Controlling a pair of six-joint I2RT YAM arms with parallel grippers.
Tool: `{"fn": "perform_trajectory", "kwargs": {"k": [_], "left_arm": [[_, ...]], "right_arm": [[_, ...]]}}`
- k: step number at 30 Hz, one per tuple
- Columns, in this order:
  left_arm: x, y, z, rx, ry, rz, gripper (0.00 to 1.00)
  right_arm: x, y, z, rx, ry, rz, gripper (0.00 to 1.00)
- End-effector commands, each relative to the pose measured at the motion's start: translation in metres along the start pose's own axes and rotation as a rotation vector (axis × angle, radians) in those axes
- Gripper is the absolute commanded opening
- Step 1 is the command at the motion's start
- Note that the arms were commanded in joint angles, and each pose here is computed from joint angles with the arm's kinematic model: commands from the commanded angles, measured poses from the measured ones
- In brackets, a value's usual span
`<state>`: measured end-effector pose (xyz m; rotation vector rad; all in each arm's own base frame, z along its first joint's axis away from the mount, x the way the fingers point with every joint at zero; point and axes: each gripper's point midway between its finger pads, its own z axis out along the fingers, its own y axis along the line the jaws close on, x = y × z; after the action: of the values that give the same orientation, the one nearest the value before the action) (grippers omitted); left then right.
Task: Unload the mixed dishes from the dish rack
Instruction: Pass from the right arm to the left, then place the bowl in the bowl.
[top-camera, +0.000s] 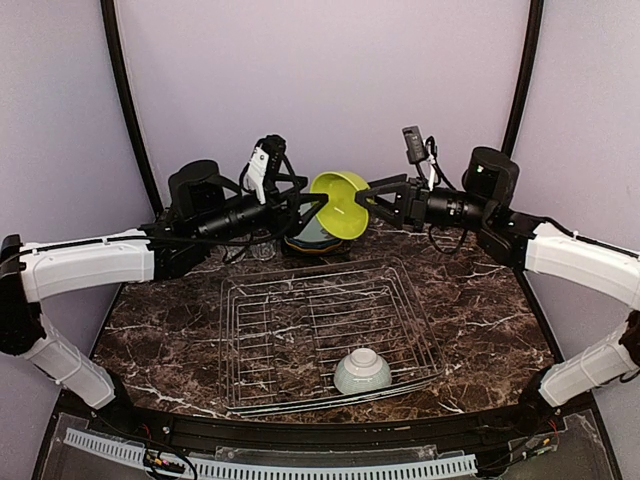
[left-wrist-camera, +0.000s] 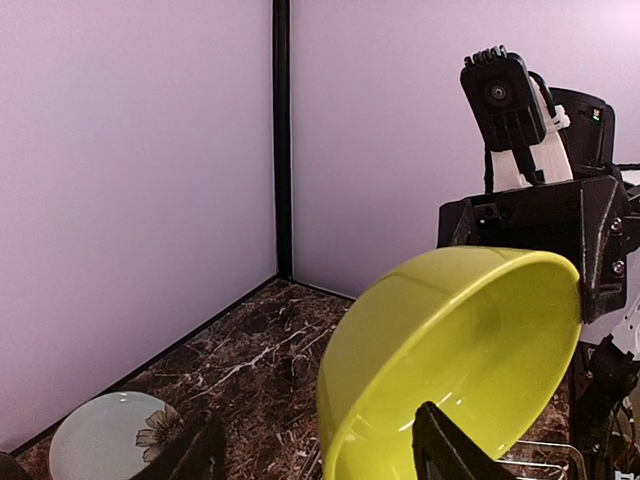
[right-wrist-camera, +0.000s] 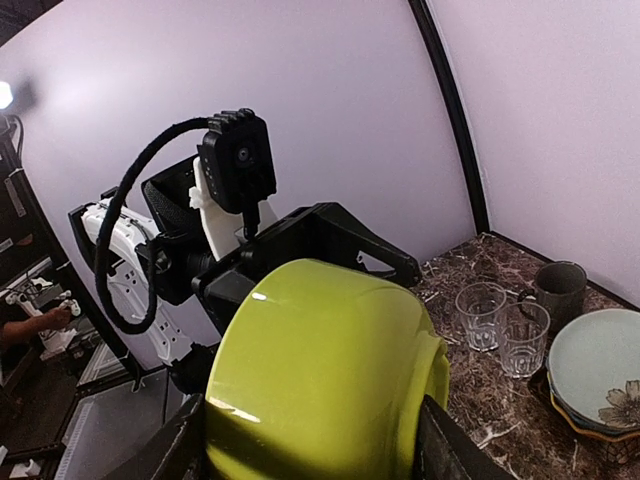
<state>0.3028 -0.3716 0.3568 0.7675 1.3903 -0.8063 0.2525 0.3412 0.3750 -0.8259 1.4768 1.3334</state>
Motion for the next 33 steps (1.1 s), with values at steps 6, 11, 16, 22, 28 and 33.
{"fn": "perform_trajectory", "kwargs": {"k": [6,11,16,22,28,33], "left_arm": [[-0.005,-0.001,0.015,-0.004,0.025,-0.028,0.36],[-0.002,0.000,0.018,-0.007,0.039,-0.038,0.07],[-0.002,0.019,0.013,-0.114,0.047,-0.095,0.01],[0.001,0.064,0.006,-0.210,0.123,-0.291,0.01],[0.006,0.146,-0.035,-0.379,0.087,-0.484,0.01],[0.005,0.204,-0.079,-0.590,0.062,-0.502,0.01]], "right_arm": [[-0.003,0.006,0.002,-0.064,-0.040,0.014,0.41],[0.000,0.005,0.003,-0.063,-0.038,0.021,0.42],[0.001,0.001,-0.001,-0.027,-0.048,0.000,0.69],[-0.001,-0.012,-0.013,0.089,-0.071,-0.046,0.99],[0.006,-0.027,-0.027,0.204,-0.048,-0.085,0.99],[0.007,-0.043,-0.043,0.332,-0.057,-0.105,0.99]]}}
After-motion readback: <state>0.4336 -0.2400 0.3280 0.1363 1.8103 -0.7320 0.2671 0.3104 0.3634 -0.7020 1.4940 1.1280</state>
